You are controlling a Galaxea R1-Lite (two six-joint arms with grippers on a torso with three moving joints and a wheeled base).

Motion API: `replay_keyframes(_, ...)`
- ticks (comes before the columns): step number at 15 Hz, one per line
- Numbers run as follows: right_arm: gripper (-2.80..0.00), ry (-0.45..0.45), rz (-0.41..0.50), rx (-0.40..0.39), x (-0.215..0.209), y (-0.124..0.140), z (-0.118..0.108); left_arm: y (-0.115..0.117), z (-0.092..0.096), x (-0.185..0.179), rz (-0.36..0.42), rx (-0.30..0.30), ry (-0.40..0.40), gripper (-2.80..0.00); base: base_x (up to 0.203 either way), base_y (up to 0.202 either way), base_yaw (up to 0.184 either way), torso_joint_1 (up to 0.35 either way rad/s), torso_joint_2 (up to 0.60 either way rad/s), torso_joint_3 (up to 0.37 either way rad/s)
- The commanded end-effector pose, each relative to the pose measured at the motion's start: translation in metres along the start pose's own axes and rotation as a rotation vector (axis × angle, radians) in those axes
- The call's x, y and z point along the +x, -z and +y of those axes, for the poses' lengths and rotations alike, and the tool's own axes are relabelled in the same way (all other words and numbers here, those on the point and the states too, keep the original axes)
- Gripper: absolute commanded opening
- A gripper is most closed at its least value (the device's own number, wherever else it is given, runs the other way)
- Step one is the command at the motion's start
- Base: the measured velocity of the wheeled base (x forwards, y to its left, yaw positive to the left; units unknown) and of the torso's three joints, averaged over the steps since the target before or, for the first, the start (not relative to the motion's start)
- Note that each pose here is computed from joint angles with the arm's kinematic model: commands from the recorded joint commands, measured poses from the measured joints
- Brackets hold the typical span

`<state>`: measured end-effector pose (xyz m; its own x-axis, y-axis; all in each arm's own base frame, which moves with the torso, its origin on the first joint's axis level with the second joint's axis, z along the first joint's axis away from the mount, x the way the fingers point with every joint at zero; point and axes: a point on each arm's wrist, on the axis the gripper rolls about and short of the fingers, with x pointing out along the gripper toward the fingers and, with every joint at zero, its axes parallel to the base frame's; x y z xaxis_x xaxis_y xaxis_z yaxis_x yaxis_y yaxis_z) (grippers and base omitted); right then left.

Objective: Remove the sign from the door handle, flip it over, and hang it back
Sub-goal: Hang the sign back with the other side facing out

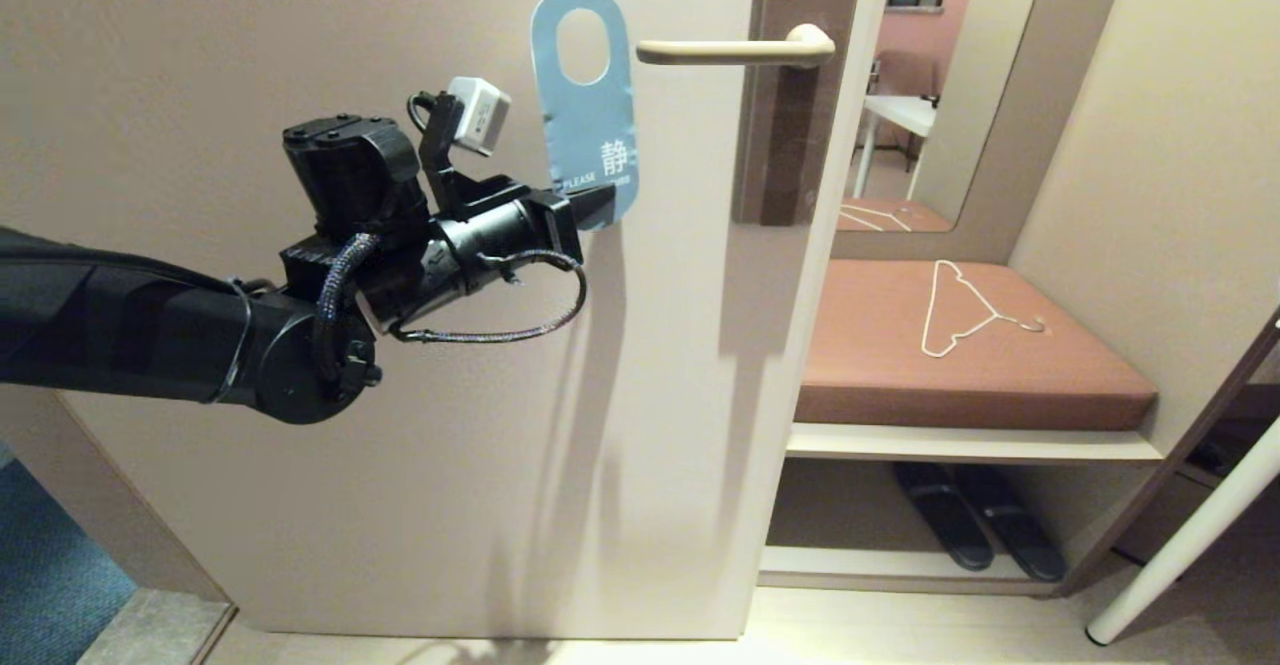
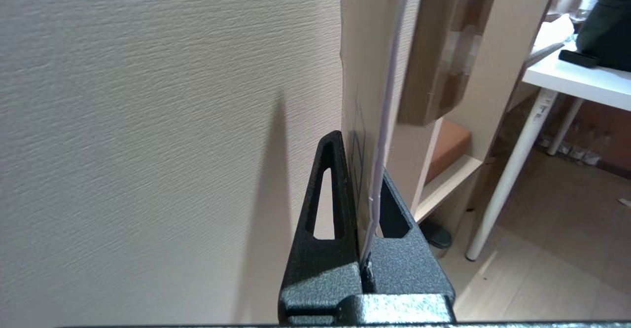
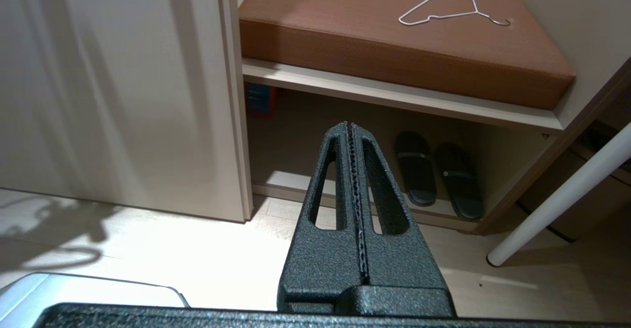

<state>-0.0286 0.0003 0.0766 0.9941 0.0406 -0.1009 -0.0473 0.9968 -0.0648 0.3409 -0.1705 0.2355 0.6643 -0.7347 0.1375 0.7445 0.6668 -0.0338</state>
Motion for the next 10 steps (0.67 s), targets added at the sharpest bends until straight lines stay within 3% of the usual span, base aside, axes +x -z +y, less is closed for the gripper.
replay_keyframes(1,-2.8,-0.001,0.002,-0.001,0.0,0.0,0.0,0.0,-0.005,0.002,-0.006,0.0,0.016,-2.8,0.0,0.0,0.0,0.0,0.0,0.0)
replay_keyframes(10,-2.8,-0.001,0.002,-0.001,0.0,0.0,0.0,-0.004,-0.036,0.013,-0.025,-0.004,0.07,-2.8,0.0,0.0,0.0,0.0,0.0,0.0)
